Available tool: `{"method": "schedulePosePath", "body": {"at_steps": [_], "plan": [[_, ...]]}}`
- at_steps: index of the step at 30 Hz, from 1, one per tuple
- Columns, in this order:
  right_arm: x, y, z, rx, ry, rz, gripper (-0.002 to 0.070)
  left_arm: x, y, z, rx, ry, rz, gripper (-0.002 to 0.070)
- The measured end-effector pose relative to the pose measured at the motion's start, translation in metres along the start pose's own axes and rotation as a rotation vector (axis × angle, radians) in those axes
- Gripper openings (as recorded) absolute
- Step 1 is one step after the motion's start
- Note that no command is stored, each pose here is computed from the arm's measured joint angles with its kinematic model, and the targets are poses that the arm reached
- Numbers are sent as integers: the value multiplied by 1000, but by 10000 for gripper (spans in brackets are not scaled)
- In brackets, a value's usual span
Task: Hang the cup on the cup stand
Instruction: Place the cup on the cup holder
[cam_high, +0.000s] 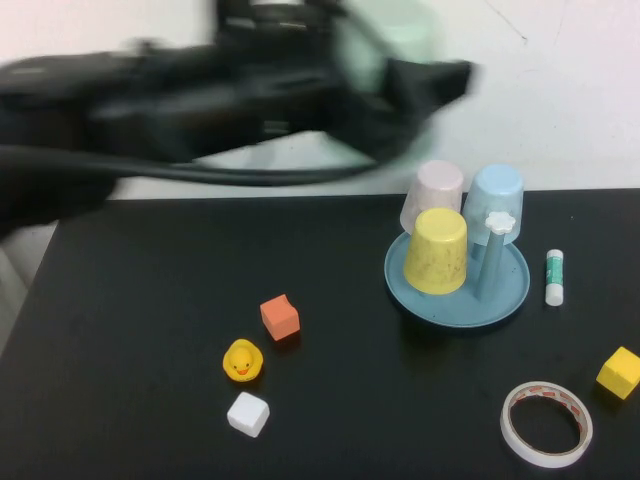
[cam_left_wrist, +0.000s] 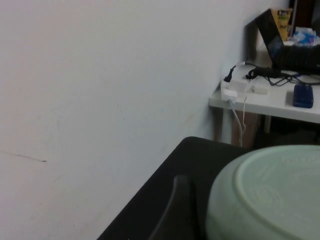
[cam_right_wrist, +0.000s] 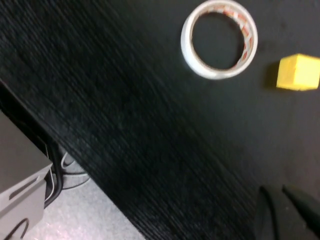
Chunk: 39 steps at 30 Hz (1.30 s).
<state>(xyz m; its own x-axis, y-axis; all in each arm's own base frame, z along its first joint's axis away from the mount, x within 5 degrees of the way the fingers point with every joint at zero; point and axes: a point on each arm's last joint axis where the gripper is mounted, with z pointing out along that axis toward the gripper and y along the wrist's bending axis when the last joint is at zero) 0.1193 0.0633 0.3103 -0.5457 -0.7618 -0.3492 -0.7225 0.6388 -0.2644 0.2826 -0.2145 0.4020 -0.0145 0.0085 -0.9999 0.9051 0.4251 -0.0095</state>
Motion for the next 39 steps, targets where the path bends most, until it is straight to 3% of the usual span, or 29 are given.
{"method": "schedulePosePath", "body": {"at_steps": [6,17,25,39], "plan": [[12,4,2,-8,42,2,0,33,-1,74,49,61,-43,572],[13,4,2,-9,44,4,0,110,26,179,77,102,-69,572],[13,4,2,-9,44,5,0,147,49,213,10,93,-127,571],[13,4,2,-9,44,5,0,194,64,226,-92,156,-197,571]]}}
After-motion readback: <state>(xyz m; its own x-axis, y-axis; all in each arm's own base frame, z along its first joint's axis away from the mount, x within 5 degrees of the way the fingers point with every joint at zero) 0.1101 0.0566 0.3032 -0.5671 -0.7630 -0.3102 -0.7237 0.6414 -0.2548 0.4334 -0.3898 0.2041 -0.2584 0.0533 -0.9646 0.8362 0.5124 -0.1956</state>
